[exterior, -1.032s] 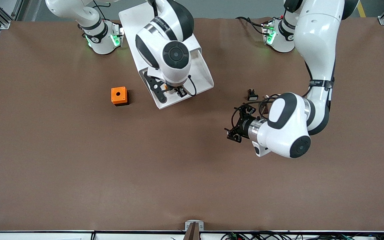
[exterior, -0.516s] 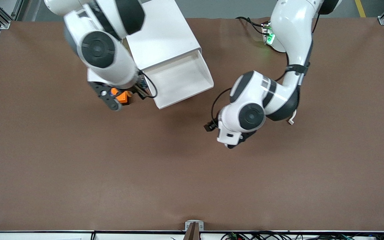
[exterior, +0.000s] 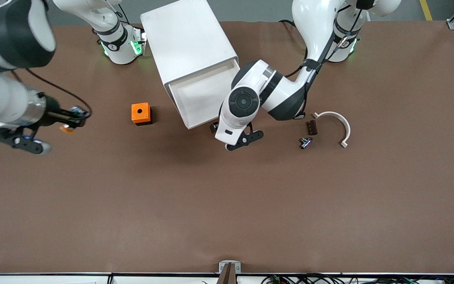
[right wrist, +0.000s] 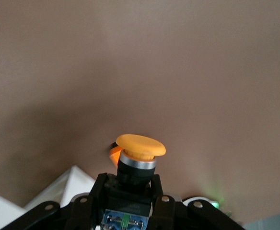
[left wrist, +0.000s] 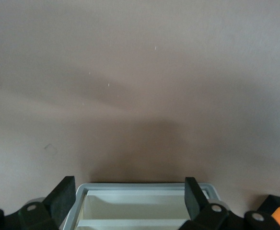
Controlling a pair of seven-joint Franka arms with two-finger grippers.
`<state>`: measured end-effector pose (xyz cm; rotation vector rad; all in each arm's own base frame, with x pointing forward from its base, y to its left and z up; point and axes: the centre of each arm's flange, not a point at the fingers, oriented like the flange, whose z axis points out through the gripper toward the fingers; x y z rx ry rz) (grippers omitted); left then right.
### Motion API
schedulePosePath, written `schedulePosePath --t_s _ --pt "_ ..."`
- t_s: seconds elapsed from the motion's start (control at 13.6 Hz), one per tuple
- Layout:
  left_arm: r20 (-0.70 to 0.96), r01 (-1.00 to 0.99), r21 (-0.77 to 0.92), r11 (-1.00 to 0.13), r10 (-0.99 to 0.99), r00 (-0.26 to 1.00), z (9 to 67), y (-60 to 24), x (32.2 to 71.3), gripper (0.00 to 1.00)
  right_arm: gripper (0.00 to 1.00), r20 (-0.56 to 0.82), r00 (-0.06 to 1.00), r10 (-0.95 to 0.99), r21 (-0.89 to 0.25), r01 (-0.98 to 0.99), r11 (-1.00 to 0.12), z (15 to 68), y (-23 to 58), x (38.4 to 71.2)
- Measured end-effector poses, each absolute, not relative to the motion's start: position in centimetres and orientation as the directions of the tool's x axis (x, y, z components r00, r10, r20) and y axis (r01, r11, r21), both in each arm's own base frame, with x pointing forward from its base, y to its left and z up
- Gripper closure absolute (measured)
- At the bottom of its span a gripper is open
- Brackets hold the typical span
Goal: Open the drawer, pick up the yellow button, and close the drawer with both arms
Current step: 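Carry the button away with the right gripper while the left gripper withdraws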
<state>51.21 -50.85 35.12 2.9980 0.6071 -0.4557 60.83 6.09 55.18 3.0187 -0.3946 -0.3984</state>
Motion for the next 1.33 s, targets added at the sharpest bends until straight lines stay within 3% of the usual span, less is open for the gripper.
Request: schedulePosePath --t_s 0.29,0.74,1.11,1.33 --pt "-0.309 0.393 -0.051 -0.918 0.388 0.868 35.4 -51.8 47.4 0.0 0.59 -0.176 0.98 -0.091 0.144 -0.065 -0.987 50.0 -2.3 63.0" --pt "-0.303 0.402 -0.096 -0.911 0.411 0.86 34.7 -56.4 40.8 0.0 0.59 -0.164 0.986 -0.023 0.159 0.004 -0.987 37.4 -11.8 64.7" --pt "-0.302 0.454 -0.079 -0.887 0.456 0.837 33.2 -59.6 37.2 0.0 0.59 -0.151 0.988 0.014 0.143 0.036 -0.989 25.0 -16.2 65.9" --pt "-0.297 0.46 -0.072 -0.885 0.459 0.837 32.2 -60.8 35.7 0.0 0.59 -0.162 0.986 0.026 0.135 0.049 -0.99 21.8 -16.8 65.8"
